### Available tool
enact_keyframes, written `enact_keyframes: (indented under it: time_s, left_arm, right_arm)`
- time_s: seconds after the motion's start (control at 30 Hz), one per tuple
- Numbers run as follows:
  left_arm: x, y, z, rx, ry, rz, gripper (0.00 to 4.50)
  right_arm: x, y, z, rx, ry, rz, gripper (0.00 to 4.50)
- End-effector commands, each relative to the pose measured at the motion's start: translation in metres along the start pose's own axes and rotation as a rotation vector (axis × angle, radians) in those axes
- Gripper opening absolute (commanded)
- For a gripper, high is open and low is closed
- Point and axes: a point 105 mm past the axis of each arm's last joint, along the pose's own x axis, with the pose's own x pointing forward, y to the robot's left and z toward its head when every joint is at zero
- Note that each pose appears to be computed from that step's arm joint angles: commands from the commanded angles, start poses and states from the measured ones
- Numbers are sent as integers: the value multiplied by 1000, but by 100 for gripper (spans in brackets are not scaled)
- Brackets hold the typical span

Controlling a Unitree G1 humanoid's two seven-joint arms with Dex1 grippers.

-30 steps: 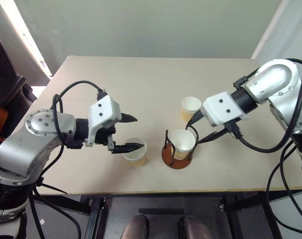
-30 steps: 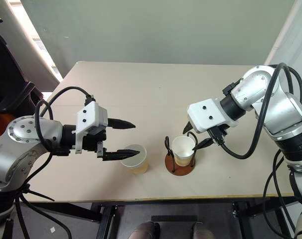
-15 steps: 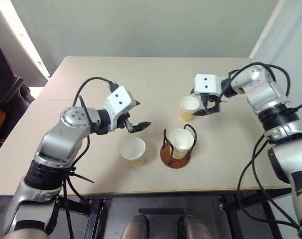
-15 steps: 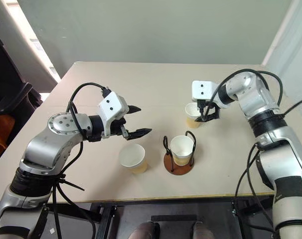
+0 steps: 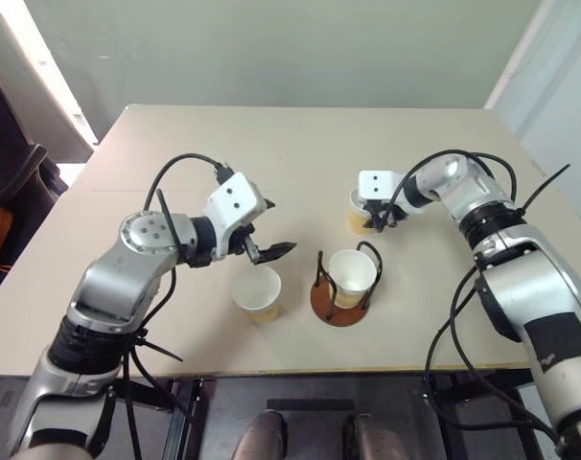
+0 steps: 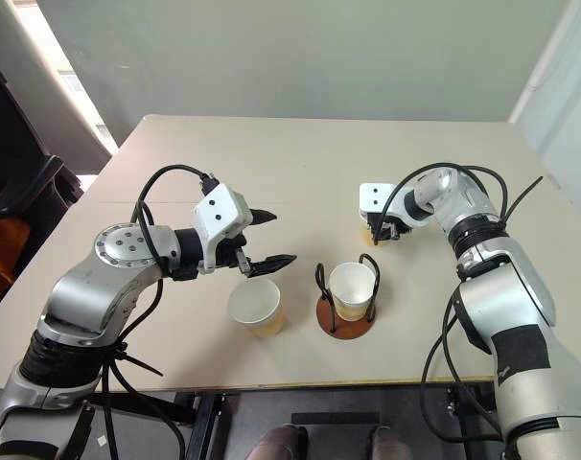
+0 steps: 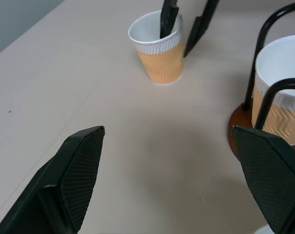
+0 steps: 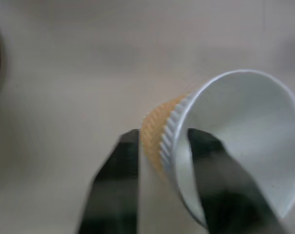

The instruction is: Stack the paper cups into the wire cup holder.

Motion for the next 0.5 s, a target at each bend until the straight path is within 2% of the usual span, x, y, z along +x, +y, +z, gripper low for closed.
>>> enact_keyframes:
  time_s: [0.03, 0.07, 0.13, 0.33, 0.43, 0.5]
  left_arm:
    - [-9, 4, 15, 39, -39, 15, 449]
    - [-8, 5, 16, 43, -45, 12, 449]
    - [-7, 7, 18, 48, -59, 16, 449]
    - [-13, 5, 28, 47, -107, -32, 449]
    - [-26, 1, 34, 49, -124, -97, 449]
    - [-32, -3, 34, 49, -119, -147, 449]
  right_arm:
    - [-9, -10, 10, -29, -35, -41, 23]
    - [-14, -12, 15, -24, -74, -40, 5]
    - [-25, -15, 26, -8, -148, -27, 5]
    - [-85, -15, 55, -146, -262, -3, 5]
    - [-125, 12, 85, -290, -356, 61, 5]
    - [-136, 36, 100, -362, -402, 126, 5]
